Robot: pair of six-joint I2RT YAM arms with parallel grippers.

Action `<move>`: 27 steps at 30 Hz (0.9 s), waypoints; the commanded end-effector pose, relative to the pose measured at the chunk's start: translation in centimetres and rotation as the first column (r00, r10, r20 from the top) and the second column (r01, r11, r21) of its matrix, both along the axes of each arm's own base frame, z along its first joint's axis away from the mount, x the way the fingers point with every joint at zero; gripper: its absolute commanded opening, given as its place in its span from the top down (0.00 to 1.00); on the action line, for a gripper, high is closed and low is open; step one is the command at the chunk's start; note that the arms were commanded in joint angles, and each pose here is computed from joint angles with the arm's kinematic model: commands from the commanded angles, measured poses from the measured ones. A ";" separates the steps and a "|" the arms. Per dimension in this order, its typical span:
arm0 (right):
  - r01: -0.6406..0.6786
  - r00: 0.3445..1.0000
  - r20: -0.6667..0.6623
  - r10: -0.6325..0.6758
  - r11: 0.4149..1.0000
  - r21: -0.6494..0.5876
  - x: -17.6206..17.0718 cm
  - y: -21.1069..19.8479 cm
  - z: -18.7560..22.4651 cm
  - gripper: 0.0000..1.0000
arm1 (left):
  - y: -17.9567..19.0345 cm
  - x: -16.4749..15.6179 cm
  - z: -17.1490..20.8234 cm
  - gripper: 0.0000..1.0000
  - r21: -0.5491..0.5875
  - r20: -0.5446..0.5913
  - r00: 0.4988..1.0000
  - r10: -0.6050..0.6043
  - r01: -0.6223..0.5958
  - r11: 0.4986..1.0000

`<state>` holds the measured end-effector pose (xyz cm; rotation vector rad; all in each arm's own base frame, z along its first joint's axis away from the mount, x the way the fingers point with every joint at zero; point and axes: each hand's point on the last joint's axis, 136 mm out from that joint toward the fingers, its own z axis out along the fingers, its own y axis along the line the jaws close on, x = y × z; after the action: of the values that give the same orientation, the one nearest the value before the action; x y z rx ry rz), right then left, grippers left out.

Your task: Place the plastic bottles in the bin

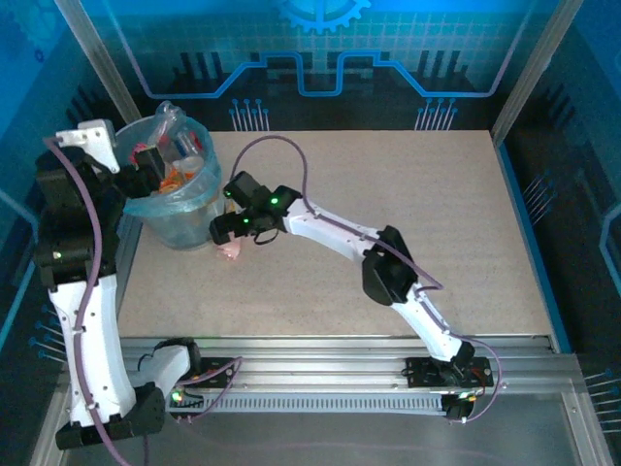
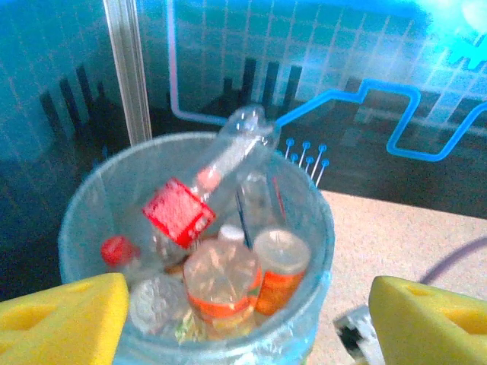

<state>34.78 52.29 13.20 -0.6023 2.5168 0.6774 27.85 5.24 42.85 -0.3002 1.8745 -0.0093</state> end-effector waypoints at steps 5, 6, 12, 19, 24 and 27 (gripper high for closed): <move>0.113 0.993 0.031 -0.112 0.992 -0.051 2.1 1.1 -4.2 0.00 | -1.1 -0.1 -2.3 0.17 -0.076 -0.019 1.000 -0.015 0.014 0.997; 0.116 0.993 0.029 -0.114 0.991 -0.066 2.2 1.1 -5.0 0.00 | -1.2 0.0 -2.4 0.17 -0.077 -0.018 1.000 -0.017 0.016 0.997; 0.096 0.995 -0.025 -0.101 0.986 -0.137 1.6 -0.1 -8.1 0.00 | -1.2 -0.3 -1.6 0.16 -0.041 0.001 1.000 -0.020 0.020 0.999; 0.096 0.991 -0.076 -0.109 0.981 -0.166 1.3 -1.5 -9.0 0.10 | -1.5 -0.9 -1.1 0.16 -0.005 0.004 0.999 -0.032 0.032 0.999; 0.087 0.994 -0.057 -0.095 0.988 -0.129 1.3 -2.7 -6.0 0.33 | -1.8 -1.1 0.7 0.15 0.019 0.030 0.998 -0.048 0.047 0.999; 0.086 0.995 -0.049 -0.091 0.992 -0.092 1.0 -4.0 -4.0 0.41 | -2.2 -1.0 1.8 0.14 0.004 0.046 0.997 -0.069 0.069 0.998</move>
<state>35.34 48.91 4.15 -0.5322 2.6869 0.4577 27.16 3.51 42.82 -0.2661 1.8680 -0.0532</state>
